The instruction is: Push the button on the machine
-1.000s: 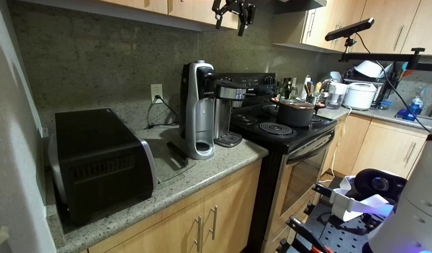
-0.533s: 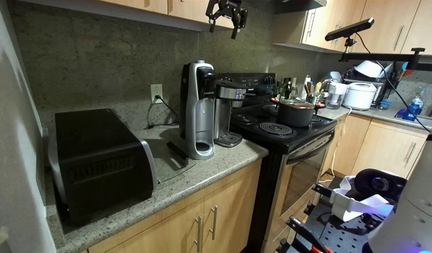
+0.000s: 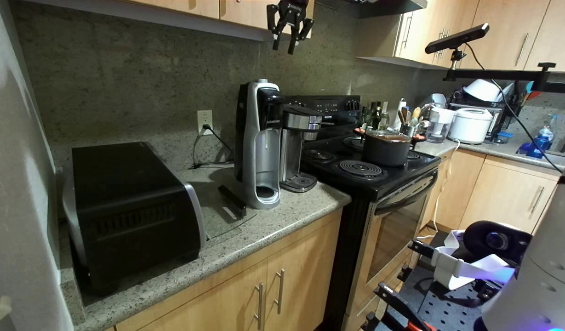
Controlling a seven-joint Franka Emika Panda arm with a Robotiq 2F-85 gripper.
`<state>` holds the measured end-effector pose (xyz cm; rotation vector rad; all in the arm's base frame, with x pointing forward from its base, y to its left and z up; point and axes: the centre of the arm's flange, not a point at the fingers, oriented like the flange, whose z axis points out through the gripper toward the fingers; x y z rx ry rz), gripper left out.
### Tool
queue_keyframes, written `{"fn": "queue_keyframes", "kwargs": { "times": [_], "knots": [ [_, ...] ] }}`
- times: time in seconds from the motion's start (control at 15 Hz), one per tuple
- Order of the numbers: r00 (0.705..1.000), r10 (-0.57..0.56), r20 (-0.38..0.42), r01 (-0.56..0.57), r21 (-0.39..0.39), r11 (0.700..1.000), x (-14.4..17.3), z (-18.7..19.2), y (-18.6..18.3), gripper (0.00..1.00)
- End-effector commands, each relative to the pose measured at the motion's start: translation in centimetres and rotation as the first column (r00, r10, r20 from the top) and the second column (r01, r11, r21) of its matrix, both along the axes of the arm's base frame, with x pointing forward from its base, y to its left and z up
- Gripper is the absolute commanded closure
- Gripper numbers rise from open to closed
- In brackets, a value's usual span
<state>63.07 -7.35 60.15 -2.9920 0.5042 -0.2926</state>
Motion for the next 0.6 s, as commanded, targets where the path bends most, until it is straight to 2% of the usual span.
{"fn": "queue_keyframes", "kwargs": {
  "times": [0.0,0.07,0.2,0.53],
  "knots": [
    [1.000,-0.015,-0.021,0.016,0.019,1.000,1.4,0.1,-0.5,0.80],
    [1.000,-0.013,-0.026,0.014,0.017,1.000,1.5,-0.4,-0.8,0.88],
    [0.999,-0.014,-0.035,0.015,0.015,1.000,1.8,-1.2,-1.2,1.00],
    [0.999,-0.011,-0.043,0.012,0.009,1.000,2.2,-2.7,-1.9,1.00]
  ]
}}
